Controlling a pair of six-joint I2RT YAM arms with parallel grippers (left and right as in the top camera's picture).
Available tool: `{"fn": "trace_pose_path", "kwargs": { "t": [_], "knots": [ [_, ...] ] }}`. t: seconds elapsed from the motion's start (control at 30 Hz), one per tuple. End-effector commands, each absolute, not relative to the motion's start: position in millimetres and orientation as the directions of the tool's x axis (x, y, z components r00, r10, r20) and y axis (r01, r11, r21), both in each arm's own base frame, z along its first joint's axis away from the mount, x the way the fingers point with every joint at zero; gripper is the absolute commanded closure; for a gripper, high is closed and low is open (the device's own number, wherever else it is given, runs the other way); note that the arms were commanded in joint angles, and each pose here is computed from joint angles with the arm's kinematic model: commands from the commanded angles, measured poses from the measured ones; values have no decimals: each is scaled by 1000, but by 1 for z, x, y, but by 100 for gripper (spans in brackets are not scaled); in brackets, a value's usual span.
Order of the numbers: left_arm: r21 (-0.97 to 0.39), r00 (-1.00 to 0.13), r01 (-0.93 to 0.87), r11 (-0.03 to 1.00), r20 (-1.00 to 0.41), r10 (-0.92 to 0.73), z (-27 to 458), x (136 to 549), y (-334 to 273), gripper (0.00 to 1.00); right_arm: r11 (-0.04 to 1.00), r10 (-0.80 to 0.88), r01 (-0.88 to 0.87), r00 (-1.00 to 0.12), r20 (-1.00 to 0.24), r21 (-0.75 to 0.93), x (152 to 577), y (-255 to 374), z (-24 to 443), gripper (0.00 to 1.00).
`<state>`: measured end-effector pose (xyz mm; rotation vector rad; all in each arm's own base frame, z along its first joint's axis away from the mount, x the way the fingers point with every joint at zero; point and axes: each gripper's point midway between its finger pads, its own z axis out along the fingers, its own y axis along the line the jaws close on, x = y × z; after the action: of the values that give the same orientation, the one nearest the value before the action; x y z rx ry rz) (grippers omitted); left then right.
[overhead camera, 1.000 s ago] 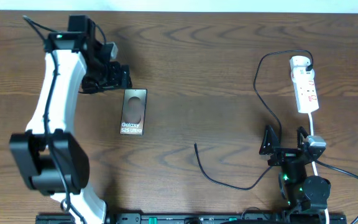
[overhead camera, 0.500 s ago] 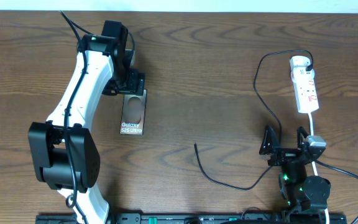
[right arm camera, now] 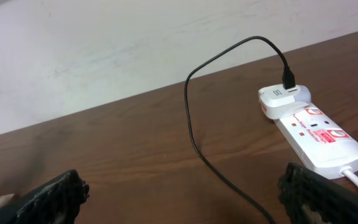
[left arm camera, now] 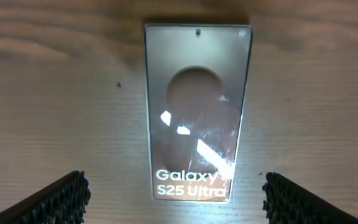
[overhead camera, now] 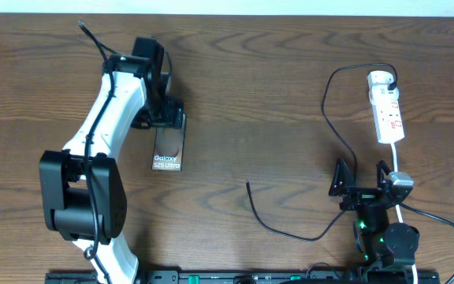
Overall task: Plug charger to phone and switch on socket
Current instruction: 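Move the left gripper over the phone and lower toward it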
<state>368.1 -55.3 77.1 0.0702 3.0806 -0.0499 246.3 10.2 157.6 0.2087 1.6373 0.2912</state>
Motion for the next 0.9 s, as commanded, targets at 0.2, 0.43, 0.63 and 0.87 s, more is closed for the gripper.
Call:
{"fn": "trace_pose_path", "kwargs": {
  "t": [0.2, 0.43, 0.63, 0.87],
  "knots": [
    [-59, -998, 54, 997, -19, 53, 54, 351, -63, 11, 946, 314, -47, -90, -945, 319, 246, 13, 158, 1],
    [-59, -996, 87, 994, -22, 86, 49, 348, -75, 11, 946, 314, -47, -90, -945, 319, 246, 13, 158, 1],
    [-61, -994, 103, 993, -36, 101, 43, 348, -81, 46, 946, 314, -47, -90, -945, 319, 246, 13, 158, 1],
    [-60, -994, 103, 993, -33, 101, 43, 348, -80, 2, 946, 314, -47, -90, -945, 319, 246, 13, 158, 1]
  ]
}}
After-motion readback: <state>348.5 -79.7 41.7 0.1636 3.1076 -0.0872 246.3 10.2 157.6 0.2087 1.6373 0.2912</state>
